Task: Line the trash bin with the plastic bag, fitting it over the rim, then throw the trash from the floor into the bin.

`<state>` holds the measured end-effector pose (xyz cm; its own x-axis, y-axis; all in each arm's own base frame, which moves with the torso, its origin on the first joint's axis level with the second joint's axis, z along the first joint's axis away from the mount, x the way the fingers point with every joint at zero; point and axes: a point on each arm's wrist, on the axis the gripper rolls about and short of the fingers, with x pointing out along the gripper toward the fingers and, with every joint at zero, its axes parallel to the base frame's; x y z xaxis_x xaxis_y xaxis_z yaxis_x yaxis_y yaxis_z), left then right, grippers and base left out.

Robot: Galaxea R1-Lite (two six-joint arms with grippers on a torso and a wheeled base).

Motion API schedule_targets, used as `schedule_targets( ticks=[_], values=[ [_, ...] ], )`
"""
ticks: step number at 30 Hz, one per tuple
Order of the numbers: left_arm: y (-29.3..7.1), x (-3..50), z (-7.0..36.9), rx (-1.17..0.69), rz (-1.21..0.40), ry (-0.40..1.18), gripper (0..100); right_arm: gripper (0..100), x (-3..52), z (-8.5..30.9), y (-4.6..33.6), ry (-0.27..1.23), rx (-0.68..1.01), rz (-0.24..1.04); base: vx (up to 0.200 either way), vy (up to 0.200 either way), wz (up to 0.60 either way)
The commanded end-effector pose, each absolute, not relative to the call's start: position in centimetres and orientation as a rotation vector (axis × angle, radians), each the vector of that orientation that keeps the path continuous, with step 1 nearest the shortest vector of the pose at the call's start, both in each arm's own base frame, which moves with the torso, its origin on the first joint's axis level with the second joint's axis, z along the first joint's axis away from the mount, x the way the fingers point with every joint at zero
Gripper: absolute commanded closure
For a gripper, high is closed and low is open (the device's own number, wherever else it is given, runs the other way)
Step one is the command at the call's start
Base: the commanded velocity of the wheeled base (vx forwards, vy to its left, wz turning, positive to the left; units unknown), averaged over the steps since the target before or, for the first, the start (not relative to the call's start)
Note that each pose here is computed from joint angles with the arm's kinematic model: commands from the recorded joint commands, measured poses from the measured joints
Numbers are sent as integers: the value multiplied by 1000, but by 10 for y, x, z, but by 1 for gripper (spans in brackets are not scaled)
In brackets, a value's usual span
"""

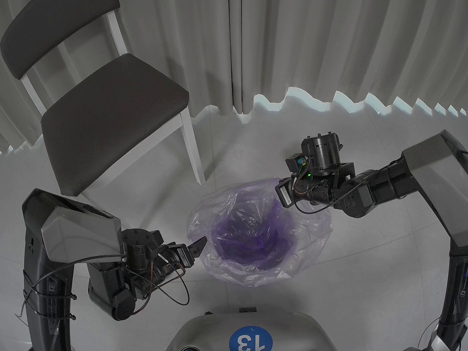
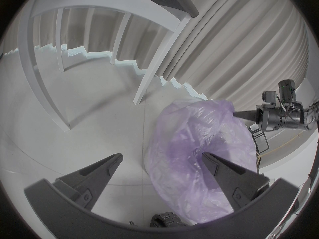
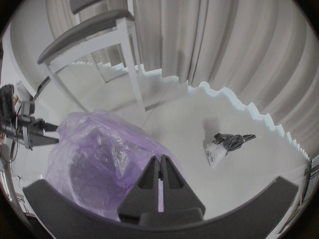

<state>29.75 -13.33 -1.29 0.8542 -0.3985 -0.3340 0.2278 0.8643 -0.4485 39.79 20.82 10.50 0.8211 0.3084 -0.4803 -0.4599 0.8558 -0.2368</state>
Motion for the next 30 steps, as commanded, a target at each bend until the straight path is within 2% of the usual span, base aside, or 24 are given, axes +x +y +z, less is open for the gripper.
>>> schedule_targets(
  ticks=[1, 11, 12, 23, 30],
  values=[
    [-134, 298, -11, -414, -344, 416, 0, 100, 404, 111, 211, 404, -345, 386, 0, 0, 0],
    [-134, 298, -11, -414, -345, 415, 0, 100, 408, 98, 218, 402, -346, 377, 0, 0, 0],
    [-134, 298, -11, -414, -345, 415, 0, 0, 409, 96, 218, 403, -348, 373, 0, 0, 0],
    [-132, 299, 2, -425, -350, 378, 0, 0, 402, 116, 211, 338, -312, 350, 0, 0, 0],
    [-145, 295, 21, -428, -404, 323, 0, 0, 375, 117, 196, 409, -270, 341, 0, 0, 0]
  ],
)
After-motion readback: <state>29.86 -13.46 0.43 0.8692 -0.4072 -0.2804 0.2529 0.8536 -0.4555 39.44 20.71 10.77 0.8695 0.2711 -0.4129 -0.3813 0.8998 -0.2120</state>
